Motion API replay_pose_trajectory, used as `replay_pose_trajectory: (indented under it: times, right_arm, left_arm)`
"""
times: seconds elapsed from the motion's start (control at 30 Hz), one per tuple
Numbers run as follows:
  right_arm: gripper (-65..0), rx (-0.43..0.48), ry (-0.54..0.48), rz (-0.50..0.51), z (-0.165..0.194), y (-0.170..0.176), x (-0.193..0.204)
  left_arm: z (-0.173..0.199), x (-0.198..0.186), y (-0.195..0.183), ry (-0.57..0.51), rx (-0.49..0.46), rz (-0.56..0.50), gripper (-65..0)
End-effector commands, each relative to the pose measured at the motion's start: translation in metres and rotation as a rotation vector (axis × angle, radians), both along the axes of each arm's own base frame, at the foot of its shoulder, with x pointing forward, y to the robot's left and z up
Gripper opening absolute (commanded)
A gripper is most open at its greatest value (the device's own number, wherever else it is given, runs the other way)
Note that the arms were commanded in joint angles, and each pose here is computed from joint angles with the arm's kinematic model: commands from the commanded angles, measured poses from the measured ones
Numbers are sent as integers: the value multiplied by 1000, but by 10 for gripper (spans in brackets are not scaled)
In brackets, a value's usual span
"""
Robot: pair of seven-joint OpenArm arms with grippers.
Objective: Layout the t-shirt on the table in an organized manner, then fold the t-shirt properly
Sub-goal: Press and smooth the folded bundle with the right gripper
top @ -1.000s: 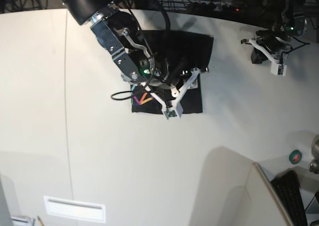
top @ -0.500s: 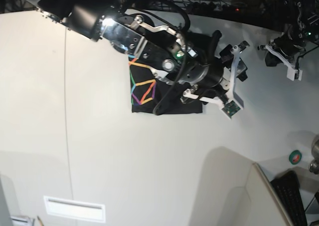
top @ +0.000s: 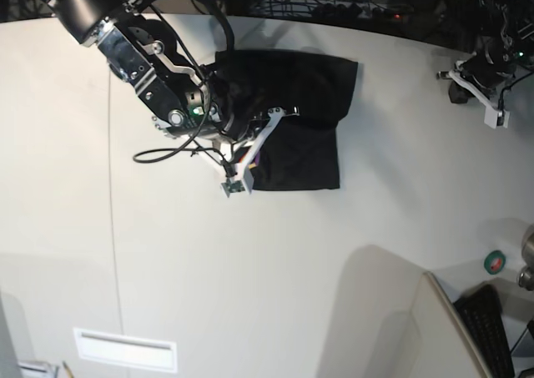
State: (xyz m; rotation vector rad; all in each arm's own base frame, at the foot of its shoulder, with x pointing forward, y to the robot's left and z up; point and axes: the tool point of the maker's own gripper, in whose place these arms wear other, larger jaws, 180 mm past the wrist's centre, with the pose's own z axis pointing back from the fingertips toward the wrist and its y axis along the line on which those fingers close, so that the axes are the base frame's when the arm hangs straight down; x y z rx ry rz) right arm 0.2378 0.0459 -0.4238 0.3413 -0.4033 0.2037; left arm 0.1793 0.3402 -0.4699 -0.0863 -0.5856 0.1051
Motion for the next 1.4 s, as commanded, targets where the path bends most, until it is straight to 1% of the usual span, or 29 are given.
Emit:
replay_pose_trajectory:
  times: [0.0,0.13,0.33,0.4,0.5,0.6,0.7,0.8,0.9,0.97,1.03,1.07,1.1,1.2,1.3,1.37]
  right_arm:
    - [-650,9,-27,-9,4,3,9]
    - [-650,-3,-33,-27,-7,-1,7]
    - [-650,-40,10,-35,-25,-8,3]
    - [-650,-35,12,-21,-26,-4,2]
    - [-650,7,10,36,-22,18,2]
    - [-650,32,17,53,-20,40,9]
    - [-650,68,-10,82,-4,70,22]
    - [-650,70,-82,143,13,99,42]
    - [-650,73,-221,184,27,117,63]
    - [-650,95,-311,205,42,127,71]
    - [-650,110,-331,215,51,128,71]
    - [-650,94,-318,222,49,120,70]
    - [-650,78,-285,235,48,114,63]
    - [-650,29,-144,282,33,98,31]
    - [-650,13,-93,281,17,86,12]
    - [-650,11,-57,283,7,84,-2]
  left_arm:
    - [11,8,7,-36,19,-11,-650]
    - [10,8,7,-35,17,-10,-650]
    - [10,7,7,-31,19,-10,-650]
    - [10,7,7,-31,19,-10,-650]
    - [10,8,7,-33,19,-10,-650]
    - [11,8,7,-35,18,-11,-650]
    - [11,8,7,-35,20,-12,-650]
    - [11,8,7,-34,19,-11,-650]
    - [11,8,7,-34,19,-11,-650]
    - [10,8,7,-33,19,-10,-650]
    - [10,7,8,-32,20,-11,-650]
    - [10,7,8,-32,20,-9,-650]
    - [10,7,8,-32,20,-9,-650]
    - [11,8,9,-32,22,-10,-650]
    - [11,8,9,-34,22,-11,-650]
    - [13,10,8,-40,25,-14,-650]
